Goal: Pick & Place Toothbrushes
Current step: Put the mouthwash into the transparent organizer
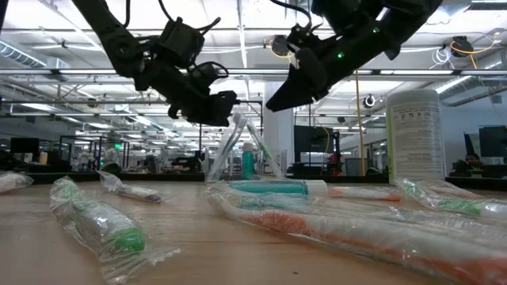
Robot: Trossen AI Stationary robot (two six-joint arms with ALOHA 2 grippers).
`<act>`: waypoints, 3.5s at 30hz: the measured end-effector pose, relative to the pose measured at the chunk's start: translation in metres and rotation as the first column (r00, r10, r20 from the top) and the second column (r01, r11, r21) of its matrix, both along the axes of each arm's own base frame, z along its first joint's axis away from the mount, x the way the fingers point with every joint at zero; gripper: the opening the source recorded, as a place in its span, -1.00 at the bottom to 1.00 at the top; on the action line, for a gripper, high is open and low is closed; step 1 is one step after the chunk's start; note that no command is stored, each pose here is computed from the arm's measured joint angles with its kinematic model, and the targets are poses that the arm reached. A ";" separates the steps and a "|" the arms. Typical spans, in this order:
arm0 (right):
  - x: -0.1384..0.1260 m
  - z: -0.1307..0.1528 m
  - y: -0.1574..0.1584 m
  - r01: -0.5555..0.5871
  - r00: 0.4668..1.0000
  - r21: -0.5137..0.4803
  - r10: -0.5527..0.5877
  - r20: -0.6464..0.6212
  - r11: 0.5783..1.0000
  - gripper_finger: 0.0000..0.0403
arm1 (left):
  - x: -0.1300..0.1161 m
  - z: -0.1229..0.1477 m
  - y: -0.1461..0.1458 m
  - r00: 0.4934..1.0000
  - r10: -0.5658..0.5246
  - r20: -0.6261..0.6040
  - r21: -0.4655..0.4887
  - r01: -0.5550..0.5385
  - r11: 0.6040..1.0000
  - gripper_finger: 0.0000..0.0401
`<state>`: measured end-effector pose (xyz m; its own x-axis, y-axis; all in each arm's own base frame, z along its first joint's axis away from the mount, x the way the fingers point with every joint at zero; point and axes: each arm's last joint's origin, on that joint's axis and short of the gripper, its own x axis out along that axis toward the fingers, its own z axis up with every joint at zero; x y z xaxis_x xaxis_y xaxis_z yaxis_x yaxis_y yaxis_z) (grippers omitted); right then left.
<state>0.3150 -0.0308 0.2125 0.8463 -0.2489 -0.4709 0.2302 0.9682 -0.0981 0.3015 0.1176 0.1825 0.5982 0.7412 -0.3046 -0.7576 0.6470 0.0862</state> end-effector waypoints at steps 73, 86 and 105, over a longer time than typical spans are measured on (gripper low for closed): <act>-0.030 0.008 0.056 -0.529 0.837 -0.409 0.537 -0.106 0.743 -0.56 | -0.013 0.053 -0.045 0.878 -0.478 0.033 0.010 0.478 0.878 -0.27; -0.009 0.051 -0.017 -0.589 0.808 -0.657 0.342 -0.479 0.471 -0.56 | -0.057 0.100 -0.050 0.952 -0.305 0.029 0.058 0.303 0.951 -0.27; 0.038 -0.011 -0.096 -0.725 0.676 -0.683 -0.099 -0.730 0.084 -0.49 | -0.059 0.075 -0.050 0.974 -0.226 -0.004 -0.188 0.221 0.957 -0.27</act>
<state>0.3528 -0.1272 0.2018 0.6923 -0.5717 -0.4404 -0.5592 -0.0392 -0.8281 0.2428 0.0677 0.2576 0.7325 0.5187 -0.4409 -0.5908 0.8061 -0.0332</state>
